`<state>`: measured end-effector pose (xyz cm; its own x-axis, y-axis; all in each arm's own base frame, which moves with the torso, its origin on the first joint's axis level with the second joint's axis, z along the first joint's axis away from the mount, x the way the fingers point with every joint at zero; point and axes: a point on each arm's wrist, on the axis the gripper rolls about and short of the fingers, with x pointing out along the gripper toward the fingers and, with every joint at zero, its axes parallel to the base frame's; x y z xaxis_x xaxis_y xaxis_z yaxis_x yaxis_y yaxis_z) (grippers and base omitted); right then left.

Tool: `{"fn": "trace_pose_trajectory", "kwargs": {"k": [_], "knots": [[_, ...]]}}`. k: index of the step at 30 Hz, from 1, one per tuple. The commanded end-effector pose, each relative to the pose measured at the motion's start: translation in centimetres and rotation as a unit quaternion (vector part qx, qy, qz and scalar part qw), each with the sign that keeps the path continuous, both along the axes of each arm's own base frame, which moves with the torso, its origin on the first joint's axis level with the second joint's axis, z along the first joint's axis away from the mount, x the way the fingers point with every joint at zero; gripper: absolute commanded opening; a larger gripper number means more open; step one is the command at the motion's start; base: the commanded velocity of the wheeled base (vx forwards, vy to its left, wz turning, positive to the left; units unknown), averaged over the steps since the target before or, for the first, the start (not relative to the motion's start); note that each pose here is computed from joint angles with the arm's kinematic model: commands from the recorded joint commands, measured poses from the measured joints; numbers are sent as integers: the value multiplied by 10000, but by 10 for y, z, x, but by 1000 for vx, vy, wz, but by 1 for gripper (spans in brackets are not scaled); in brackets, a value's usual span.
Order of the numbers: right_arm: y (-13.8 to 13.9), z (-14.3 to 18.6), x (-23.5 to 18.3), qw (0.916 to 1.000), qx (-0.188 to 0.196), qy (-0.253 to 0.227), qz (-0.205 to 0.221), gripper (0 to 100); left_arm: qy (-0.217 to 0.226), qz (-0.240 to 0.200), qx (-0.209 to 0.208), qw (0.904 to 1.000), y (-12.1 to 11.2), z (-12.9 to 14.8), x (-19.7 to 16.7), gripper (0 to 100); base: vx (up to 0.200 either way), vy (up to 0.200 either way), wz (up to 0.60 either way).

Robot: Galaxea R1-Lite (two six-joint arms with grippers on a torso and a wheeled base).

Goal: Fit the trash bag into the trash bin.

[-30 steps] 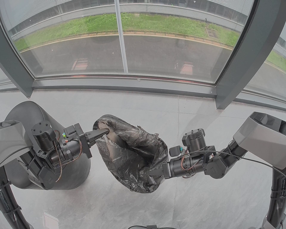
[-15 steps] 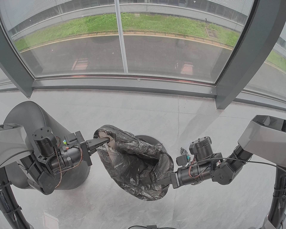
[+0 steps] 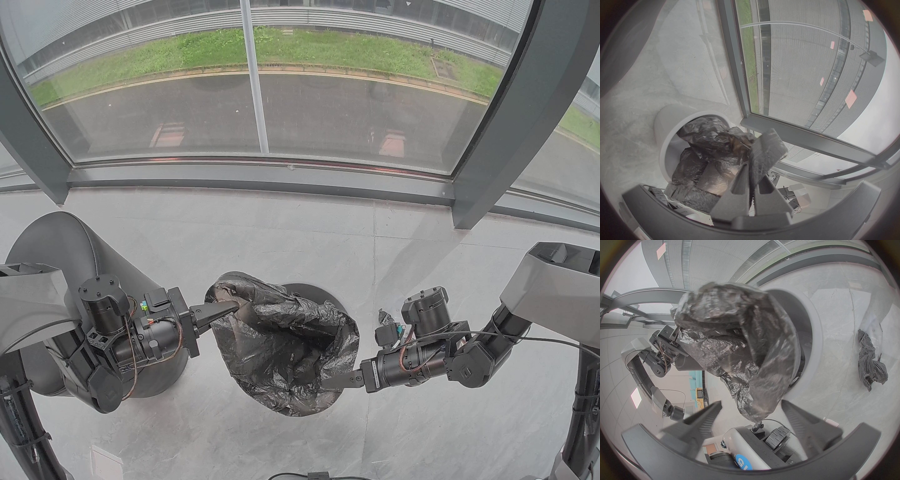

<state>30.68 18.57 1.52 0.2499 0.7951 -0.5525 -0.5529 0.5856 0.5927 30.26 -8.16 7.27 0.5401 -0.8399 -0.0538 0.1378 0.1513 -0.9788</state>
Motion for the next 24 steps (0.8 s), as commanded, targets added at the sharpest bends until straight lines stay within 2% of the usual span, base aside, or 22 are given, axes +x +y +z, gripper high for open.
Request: {"fn": "trace_pose_trajectory", "kwargs": {"k": [1,9,15,20,24], "knots": [[-2,-2,-2,10000,7,-6,-19,100,12,-31,136,9999,-1,-9,0,0,0,0,0],[-10,0,-6,9997,60,-187,-126,100,-256,-66,403,9988,-1,-16,0,0,0,0,0],[-21,32,-9,9973,243,-612,-328,100,-680,-347,791,9939,-10,-16,-17,0,0,0,0],[-25,43,-9,9959,322,-755,-386,100,-729,-604,864,9918,-22,-18,-27,0,0,0,0],[-24,42,-9,9961,312,-735,-371,100,-739,-626,862,9916,-24,-19,-26,0,0,0,0]]}}
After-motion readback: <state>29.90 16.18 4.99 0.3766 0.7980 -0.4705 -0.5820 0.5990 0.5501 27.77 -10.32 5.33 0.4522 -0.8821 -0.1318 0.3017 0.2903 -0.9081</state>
